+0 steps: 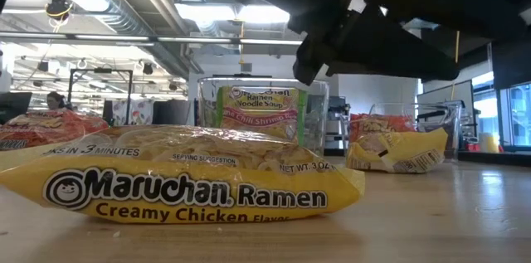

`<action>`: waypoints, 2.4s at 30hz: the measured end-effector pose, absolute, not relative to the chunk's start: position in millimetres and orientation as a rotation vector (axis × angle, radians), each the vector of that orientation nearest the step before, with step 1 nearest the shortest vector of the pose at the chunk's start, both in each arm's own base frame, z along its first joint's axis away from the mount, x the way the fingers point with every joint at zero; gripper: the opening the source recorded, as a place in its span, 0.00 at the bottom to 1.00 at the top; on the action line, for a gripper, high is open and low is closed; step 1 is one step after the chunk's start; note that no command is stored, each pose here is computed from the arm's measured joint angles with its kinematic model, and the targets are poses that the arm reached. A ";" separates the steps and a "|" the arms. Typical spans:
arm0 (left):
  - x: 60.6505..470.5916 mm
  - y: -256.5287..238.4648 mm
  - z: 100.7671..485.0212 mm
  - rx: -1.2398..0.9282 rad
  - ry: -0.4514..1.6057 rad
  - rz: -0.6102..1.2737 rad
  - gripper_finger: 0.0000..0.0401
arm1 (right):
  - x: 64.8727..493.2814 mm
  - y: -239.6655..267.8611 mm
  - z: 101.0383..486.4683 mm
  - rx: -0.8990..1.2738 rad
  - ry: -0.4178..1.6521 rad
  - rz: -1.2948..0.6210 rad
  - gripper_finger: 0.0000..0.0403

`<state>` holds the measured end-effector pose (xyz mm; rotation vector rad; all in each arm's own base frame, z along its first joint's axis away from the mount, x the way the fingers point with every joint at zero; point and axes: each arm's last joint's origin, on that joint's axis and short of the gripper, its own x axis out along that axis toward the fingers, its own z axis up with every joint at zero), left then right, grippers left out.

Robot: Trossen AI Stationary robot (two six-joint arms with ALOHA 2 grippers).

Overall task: Sort Maruchan noodles
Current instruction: Put the bottom orange noodle pack into the top right transparent bin

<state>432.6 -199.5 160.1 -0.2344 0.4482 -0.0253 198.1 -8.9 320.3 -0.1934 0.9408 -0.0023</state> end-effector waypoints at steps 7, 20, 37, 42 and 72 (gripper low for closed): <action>418.5 -203.7 200.0 -0.291 0.563 0.008 0.47 | 168.2 70.7 291.6 -0.136 0.775 0.230 0.61; 346.8 -167.2 276.9 -0.575 0.904 0.398 0.47 | 158.6 134.3 231.1 -0.267 0.609 0.208 0.61; 275.2 -64.2 270.4 -0.681 1.388 1.172 0.47 | 183.2 157.1 204.3 -0.306 0.611 0.221 0.61; 265.8 -29.6 248.4 -0.619 1.606 1.108 0.47 | 187.6 161.9 197.2 -0.313 0.619 0.234 0.61; 153.1 85.4 177.5 -0.745 1.644 0.425 0.47 | 214.0 139.7 192.3 -0.202 0.654 0.216 0.61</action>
